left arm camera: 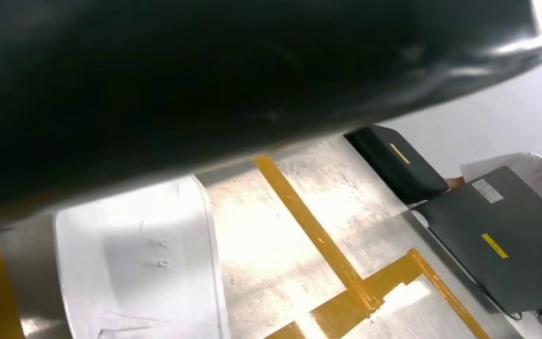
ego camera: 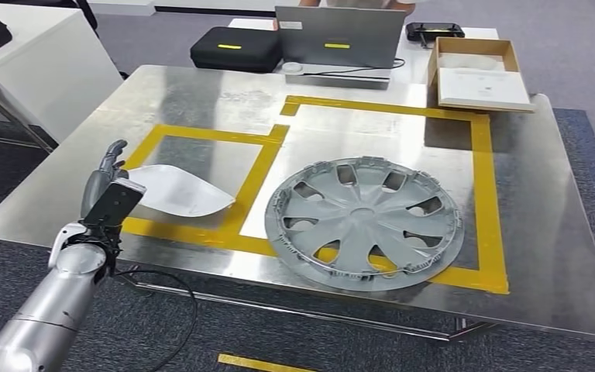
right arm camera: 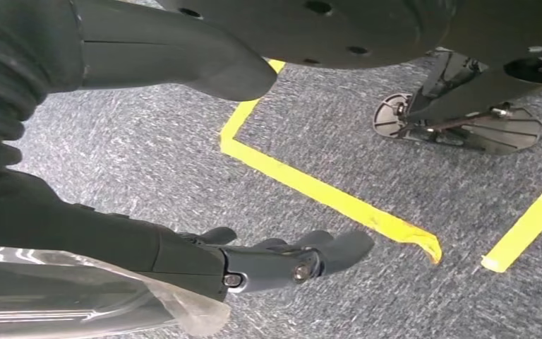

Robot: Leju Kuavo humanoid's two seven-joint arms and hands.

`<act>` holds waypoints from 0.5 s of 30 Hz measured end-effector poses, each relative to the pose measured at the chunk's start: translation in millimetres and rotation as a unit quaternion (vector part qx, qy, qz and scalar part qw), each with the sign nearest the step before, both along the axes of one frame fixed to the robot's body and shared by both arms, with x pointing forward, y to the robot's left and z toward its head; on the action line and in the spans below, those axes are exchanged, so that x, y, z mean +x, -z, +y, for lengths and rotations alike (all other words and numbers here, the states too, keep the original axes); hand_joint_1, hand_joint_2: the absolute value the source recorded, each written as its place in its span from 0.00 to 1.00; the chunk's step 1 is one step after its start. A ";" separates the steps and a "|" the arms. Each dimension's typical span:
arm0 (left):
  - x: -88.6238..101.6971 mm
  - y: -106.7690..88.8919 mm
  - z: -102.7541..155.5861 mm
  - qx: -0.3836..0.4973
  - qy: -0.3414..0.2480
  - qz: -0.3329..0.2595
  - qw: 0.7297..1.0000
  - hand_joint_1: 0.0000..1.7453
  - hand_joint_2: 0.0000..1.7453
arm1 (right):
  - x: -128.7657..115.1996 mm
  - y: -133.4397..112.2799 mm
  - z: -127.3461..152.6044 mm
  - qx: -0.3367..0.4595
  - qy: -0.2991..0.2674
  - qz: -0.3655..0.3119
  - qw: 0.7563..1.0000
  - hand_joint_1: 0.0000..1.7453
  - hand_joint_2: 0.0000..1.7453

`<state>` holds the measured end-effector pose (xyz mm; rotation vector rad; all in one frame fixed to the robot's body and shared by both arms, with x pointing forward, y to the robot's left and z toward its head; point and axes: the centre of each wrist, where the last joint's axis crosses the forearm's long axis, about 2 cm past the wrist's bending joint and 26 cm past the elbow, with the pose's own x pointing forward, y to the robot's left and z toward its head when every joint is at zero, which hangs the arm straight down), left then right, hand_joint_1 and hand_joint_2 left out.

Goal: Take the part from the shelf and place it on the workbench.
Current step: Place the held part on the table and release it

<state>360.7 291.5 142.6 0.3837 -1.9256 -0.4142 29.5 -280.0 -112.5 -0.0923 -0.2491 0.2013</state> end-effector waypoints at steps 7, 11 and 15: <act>27.2 -64.6 -112.4 -0.182 -0.006 -0.138 0.973 0.00 0.00 | 84.6 -15.2 17.5 -0.019 0.154 0.019 0.988 0.00 1.00; 28.6 -91.6 -153.5 -0.232 0.017 -0.153 0.961 0.00 0.00 | 114.7 -24.2 24.6 -0.002 0.173 -0.004 0.985 0.00 1.00; 27.7 -101.4 -167.6 -0.238 0.039 -0.159 0.957 0.00 0.00 | 113.8 -23.9 26.0 0.005 0.181 -0.004 0.983 0.00 1.00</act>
